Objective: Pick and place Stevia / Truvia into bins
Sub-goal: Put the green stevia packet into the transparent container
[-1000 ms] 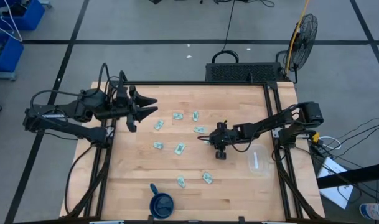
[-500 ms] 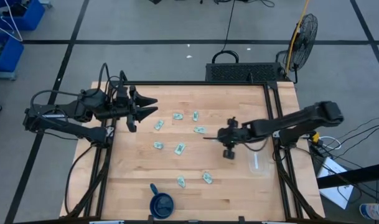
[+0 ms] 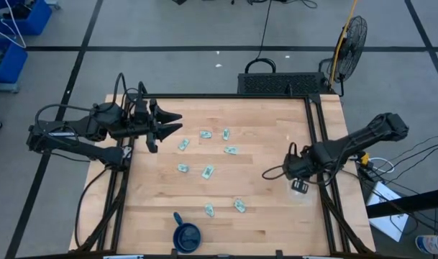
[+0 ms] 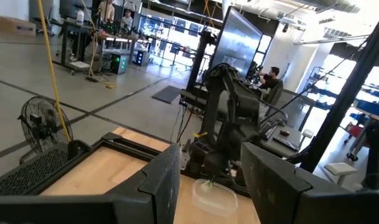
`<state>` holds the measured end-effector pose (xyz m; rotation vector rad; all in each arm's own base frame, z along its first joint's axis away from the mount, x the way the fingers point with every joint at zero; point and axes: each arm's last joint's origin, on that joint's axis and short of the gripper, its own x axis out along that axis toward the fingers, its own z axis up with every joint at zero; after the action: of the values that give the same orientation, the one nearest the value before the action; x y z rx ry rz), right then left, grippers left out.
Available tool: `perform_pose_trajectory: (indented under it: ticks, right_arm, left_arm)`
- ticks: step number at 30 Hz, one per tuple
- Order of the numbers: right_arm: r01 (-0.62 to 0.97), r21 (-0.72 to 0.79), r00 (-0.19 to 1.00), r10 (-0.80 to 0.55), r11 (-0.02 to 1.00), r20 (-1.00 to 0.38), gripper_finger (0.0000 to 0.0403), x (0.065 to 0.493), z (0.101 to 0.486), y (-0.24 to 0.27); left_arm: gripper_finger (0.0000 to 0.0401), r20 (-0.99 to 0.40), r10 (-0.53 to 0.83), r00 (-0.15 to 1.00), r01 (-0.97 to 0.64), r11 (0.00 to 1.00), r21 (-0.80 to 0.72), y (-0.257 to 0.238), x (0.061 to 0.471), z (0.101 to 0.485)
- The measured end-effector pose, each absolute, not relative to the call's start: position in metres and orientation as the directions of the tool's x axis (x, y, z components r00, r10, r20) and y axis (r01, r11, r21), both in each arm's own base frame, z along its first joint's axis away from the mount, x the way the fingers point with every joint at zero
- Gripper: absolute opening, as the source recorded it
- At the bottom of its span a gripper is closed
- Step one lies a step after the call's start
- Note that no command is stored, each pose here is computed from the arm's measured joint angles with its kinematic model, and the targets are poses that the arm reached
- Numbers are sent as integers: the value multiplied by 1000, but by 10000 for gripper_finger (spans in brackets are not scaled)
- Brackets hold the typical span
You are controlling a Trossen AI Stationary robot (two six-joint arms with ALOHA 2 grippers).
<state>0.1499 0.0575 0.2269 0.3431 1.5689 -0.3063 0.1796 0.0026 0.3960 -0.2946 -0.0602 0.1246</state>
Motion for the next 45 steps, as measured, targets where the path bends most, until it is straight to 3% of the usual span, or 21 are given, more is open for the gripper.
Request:
perform_pose_trajectory:
  ticks: [7,15,28,35,41,45]
  right_arm:
    - [386,31,-103,76,922,-992,18,138,191,56]
    - [393,22,-79,58,919,-995,22,134,169,53]
    - [445,46,-86,93,895,-992,120,135,170,55]
    - [454,178,-67,232,873,-970,129,146,197,62]
    - [375,336,109,319,864,-942,130,168,235,71]
    - [252,425,410,302,869,-861,130,196,249,73]
  left_arm:
    - [175,41,132,990,-114,949,-293,3,180,396]
    - [175,41,132,990,-115,949,-293,3,180,396]
    - [175,41,132,990,-115,949,-293,3,180,396]
    - [175,41,133,990,-115,949,-293,3,180,396]
    - [175,42,135,990,-117,949,-294,3,180,396]
    - [175,42,134,990,-116,949,-294,3,180,396]
